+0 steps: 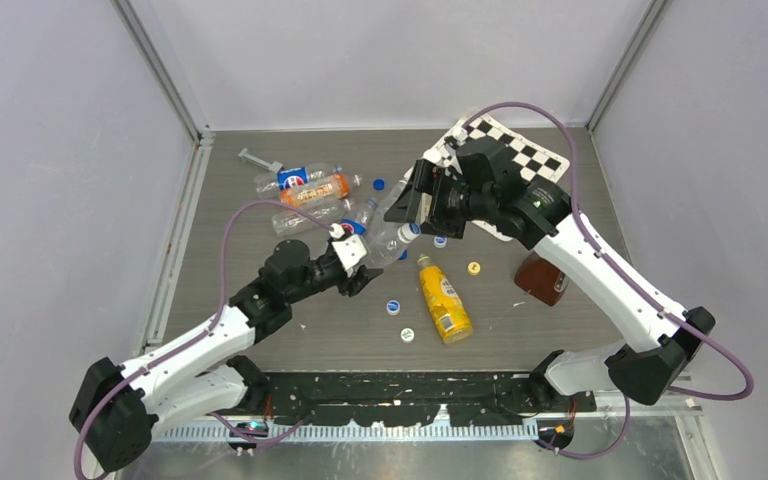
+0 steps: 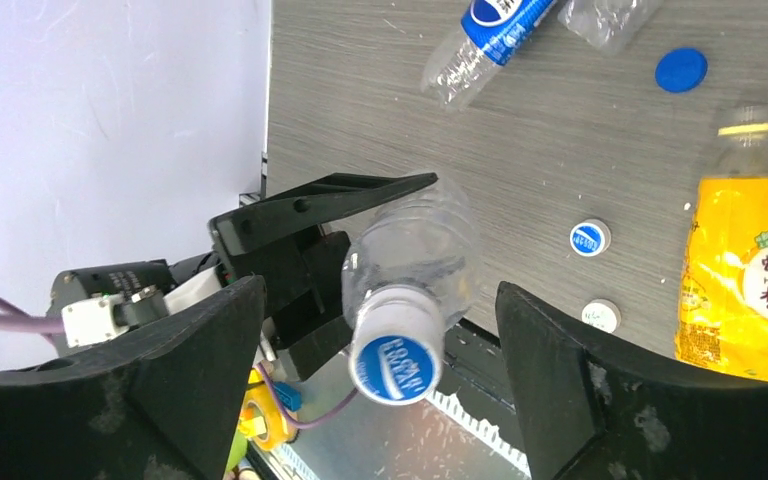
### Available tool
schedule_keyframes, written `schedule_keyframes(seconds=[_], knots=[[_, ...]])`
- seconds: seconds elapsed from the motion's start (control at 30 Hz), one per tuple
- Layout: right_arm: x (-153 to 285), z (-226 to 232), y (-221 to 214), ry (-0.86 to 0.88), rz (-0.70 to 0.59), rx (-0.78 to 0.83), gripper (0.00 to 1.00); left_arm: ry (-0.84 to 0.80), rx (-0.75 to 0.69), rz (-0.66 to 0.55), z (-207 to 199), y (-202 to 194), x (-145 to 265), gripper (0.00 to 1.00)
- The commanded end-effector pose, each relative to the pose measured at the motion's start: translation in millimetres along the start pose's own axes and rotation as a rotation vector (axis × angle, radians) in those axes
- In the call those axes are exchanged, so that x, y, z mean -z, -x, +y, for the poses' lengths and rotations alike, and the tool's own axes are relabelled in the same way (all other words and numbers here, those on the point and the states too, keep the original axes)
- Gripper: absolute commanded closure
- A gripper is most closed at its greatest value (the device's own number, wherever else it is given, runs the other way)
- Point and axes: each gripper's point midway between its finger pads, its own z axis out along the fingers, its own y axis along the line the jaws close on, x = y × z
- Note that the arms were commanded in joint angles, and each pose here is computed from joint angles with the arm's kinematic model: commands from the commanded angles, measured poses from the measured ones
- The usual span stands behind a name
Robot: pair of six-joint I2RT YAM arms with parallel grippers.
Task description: Screw on the bottle caps
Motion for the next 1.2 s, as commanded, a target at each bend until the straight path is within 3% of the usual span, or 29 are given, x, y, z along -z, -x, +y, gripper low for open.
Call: schedule_keyframes(seconds=[0.0,0.3,0.53,0.7,1.17], knots=[[29,28,24,0.071,-0.104,0.127,0.08,-0.014,0.015,-0.083,2,33,-6,1.0],[71,15,37,0.122,-0.133,0.361,0.08,-0.064,0.15,-0.132,-9,45,-11,1.0],[76,16,34,0.268,-0.176,0.542,0.12,-0.129,0.273,-0.184,-21,59,-14,1.0],[69,19,30,0.329,-0.162,0.551,0.21,-0.141,0.285,-0.194,-23,62,-14,1.0],[55,28,29,0.427,-0.167,0.496,0.33,-0.166,0.301,-0.204,-27,63,-15,1.0]])
